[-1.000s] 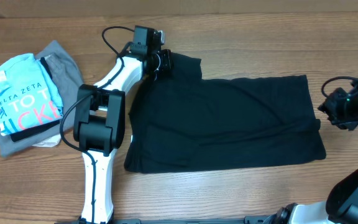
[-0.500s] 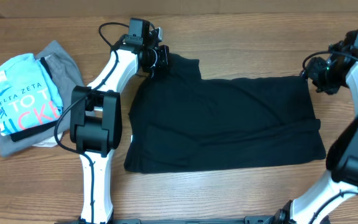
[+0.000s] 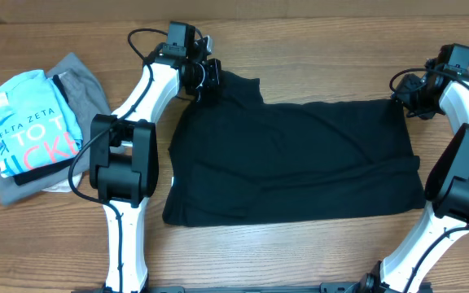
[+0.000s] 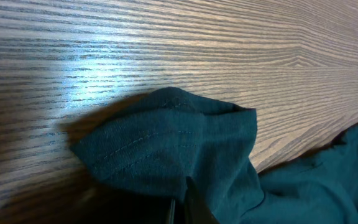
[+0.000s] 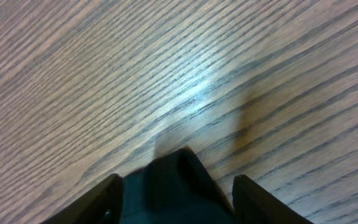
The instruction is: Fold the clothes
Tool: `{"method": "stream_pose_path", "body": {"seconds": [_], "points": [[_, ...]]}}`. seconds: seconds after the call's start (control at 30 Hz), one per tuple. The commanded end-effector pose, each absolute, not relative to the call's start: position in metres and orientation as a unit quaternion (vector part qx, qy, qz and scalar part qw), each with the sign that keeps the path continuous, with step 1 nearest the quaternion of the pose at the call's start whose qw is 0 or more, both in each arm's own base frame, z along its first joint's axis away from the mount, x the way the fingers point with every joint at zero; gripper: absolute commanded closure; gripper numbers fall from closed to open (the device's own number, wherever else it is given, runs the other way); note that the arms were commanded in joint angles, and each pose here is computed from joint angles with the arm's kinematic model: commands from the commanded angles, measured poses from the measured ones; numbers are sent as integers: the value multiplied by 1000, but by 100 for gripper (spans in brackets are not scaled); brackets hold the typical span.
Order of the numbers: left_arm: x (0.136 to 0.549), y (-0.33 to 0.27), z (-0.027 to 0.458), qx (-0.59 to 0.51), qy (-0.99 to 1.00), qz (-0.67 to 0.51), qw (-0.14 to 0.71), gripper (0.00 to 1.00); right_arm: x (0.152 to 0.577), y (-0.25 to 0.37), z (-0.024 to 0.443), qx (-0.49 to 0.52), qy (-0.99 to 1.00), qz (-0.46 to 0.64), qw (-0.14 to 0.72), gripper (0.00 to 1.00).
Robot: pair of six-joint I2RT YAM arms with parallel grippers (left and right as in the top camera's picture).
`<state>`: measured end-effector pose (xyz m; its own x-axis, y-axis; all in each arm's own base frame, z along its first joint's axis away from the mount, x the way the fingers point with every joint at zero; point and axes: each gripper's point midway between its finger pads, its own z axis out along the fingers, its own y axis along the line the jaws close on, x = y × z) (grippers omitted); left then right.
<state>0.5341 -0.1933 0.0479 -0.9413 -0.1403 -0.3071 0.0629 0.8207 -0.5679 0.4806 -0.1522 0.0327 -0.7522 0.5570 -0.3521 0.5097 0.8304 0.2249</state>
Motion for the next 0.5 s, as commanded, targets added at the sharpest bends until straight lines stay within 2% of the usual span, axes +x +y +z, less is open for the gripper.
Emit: {"method": "stream_pose_path", "body": {"seconds": [0.0,0.23,0.37,0.4,0.47], "points": [[540,-197,79,4,930,-310,200,96,489,-156,40,289,930,51,221,42],[539,-189,73,-7,938,-284,196,96,485,-151,21,289,935,60,199,43],[537,-189,72,-8,939,-283,192,96,482,-147,9,289,938,65,183,49],[537,-189,72,-8,940,-283,192,96,481,-146,7,289,938,65,180,56],[537,-189,72,-8,939,-283,192,96,481,-146,7,289,938,65,179,76]]}}
